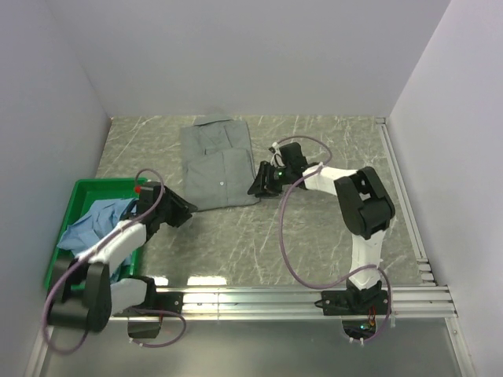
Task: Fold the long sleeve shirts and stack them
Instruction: Fold the shirt
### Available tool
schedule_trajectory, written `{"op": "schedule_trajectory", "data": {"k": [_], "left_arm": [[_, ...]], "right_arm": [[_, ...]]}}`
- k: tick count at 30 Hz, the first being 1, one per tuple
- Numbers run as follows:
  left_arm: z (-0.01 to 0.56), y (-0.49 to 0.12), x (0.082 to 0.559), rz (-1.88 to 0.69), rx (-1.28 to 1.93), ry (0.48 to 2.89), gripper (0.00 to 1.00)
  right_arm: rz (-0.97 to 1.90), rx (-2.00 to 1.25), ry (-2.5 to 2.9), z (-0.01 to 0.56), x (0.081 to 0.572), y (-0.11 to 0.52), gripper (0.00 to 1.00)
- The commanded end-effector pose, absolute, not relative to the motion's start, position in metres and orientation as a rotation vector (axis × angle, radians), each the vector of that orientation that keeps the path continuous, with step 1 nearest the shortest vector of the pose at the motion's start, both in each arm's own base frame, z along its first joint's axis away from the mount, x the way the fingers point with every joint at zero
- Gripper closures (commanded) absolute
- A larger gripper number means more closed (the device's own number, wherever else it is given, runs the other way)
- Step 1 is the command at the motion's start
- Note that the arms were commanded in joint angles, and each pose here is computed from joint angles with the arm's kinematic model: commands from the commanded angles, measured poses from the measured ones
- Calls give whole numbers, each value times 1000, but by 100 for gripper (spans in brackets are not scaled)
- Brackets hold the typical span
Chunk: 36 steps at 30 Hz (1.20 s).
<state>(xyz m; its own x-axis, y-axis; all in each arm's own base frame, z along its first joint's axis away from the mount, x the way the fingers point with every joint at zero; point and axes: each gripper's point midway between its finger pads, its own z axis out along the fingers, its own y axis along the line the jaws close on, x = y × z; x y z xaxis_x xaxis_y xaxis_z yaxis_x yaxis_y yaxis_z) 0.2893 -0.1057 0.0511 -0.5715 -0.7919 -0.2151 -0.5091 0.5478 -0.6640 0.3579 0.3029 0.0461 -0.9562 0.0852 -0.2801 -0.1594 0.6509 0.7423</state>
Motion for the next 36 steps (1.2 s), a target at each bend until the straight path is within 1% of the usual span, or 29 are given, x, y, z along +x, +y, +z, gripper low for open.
{"op": "schedule_trajectory", "data": {"k": [1, 3, 5, 7, 8, 10, 11, 12, 13, 15, 16, 17, 20, 22, 24, 25, 27, 29, 31, 32, 35, 36], "left_arm": [[96, -106, 289, -707, -875, 2232, 55], [122, -100, 299, -686, -831, 2157, 50], [128, -97, 308, -647, -782, 2147, 45], [136, -101, 322, -653, -731, 2137, 44], [125, -102, 329, -633, -727, 2173, 44], [129, -107, 346, -648, -697, 2174, 45], [112, -109, 352, -629, -705, 2224, 47], [118, -111, 362, -634, -701, 2217, 48], [116, -113, 368, -639, -697, 2221, 50], [100, -115, 375, -630, -724, 2252, 51], [94, -113, 377, -621, -751, 2259, 53], [80, -112, 376, -600, -788, 2289, 55], [50, -108, 363, -569, -896, 2341, 58], [29, -107, 345, -575, -972, 2380, 60], [14, -111, 332, -607, -986, 2408, 60], [11, -117, 326, -645, -980, 2433, 60], [6, -124, 317, -661, -957, 2467, 60], [11, -133, 315, -672, -907, 2490, 60], [16, -151, 302, -691, -810, 2558, 60], [23, -161, 302, -720, -749, 2570, 59], [45, -210, 279, -871, -488, 2631, 57], [52, -231, 267, -906, -366, 2648, 57]], "right_arm": [[1213, -174, 2452, 101, 357, 304, 51], [1253, -190, 2402, 120, 357, 313, 51], [1303, -219, 2350, 140, 358, 325, 51], [1364, -247, 2296, 152, 359, 344, 51], [1397, -270, 2267, 161, 360, 354, 51], [1435, -289, 2267, 156, 358, 376, 51], [1446, -282, 2250, 161, 362, 384, 51], [1457, -277, 2274, 147, 360, 394, 51], [1477, -283, 2236, 149, 364, 402, 51], [1538, -263, 2244, 142, 364, 415, 51], [1552, -256, 2271, 123, 363, 422, 51], [1563, -239, 2282, 117, 365, 425, 51], [1532, -176, 2364, 75, 365, 424, 50], [1464, -109, 2430, 46, 364, 412, 51], [1426, -57, 2446, 34, 368, 398, 50], [1415, -28, 2475, 22, 362, 390, 51], [1413, 11, 2468, 24, 366, 375, 51], [1356, 26, 2485, 17, 369, 356, 51], [1291, 30, 2517, 18, 369, 339, 51], [1253, -23, 2506, 20, 371, 332, 51], [1121, -96, 2516, 33, 377, 303, 51], [1082, -112, 2509, 47, 378, 294, 50]]}}
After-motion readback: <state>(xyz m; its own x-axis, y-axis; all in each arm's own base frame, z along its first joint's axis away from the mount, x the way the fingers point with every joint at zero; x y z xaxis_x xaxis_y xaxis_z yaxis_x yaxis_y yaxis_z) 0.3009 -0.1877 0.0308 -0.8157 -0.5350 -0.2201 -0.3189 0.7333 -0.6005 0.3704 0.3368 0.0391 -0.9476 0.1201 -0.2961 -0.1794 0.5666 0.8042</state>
